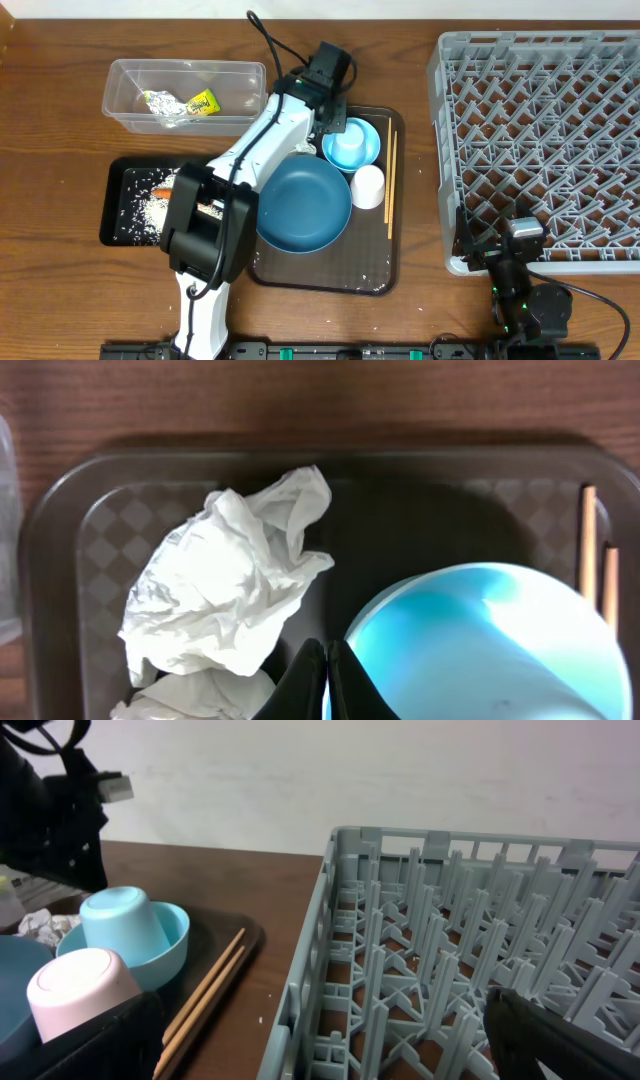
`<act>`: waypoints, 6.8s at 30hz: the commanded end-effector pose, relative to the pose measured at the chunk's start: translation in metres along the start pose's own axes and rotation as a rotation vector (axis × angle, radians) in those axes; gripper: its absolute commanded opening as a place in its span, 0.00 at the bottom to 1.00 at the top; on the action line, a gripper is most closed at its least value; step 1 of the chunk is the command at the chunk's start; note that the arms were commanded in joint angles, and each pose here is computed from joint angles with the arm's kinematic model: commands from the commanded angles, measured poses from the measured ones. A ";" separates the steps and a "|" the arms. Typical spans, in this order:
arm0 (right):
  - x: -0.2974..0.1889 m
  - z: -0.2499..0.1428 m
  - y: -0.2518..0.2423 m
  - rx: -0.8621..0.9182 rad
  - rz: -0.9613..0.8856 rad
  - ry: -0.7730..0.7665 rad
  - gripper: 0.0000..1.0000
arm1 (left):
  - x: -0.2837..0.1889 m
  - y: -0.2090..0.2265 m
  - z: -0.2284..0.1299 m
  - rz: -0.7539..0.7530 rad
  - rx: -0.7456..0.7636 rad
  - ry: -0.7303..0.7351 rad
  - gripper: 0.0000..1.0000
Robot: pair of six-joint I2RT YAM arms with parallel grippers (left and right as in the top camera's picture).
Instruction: Sort waste into correct bins and load items into the dishwasher rack
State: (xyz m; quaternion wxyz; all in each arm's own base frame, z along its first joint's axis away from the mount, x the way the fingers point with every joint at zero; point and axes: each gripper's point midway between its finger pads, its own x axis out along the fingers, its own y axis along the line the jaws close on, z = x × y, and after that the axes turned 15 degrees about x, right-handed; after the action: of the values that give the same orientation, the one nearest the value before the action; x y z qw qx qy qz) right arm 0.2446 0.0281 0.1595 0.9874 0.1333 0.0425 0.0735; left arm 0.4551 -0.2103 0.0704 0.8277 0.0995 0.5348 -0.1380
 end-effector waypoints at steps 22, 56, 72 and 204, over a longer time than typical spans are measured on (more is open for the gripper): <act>0.000 0.000 -0.003 -0.010 -0.013 0.000 0.99 | 0.033 -0.011 -0.036 -0.080 -0.004 0.123 0.06; 0.000 0.000 -0.003 -0.010 -0.013 0.000 0.99 | -0.001 0.013 0.002 0.077 0.053 0.004 0.34; 0.000 0.000 -0.003 -0.010 -0.013 0.000 0.99 | 0.027 0.012 -0.010 0.075 0.113 0.036 0.50; 0.000 -0.001 -0.003 -0.010 -0.014 0.001 0.99 | -0.051 0.020 -0.017 -0.002 -0.046 0.032 0.75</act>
State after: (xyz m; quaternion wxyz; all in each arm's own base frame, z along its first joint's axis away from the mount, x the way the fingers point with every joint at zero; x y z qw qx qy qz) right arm 0.2446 0.0281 0.1595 0.9874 0.1333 0.0425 0.0735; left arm 0.4361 -0.1733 0.1340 0.8416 0.0690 0.5231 -0.1152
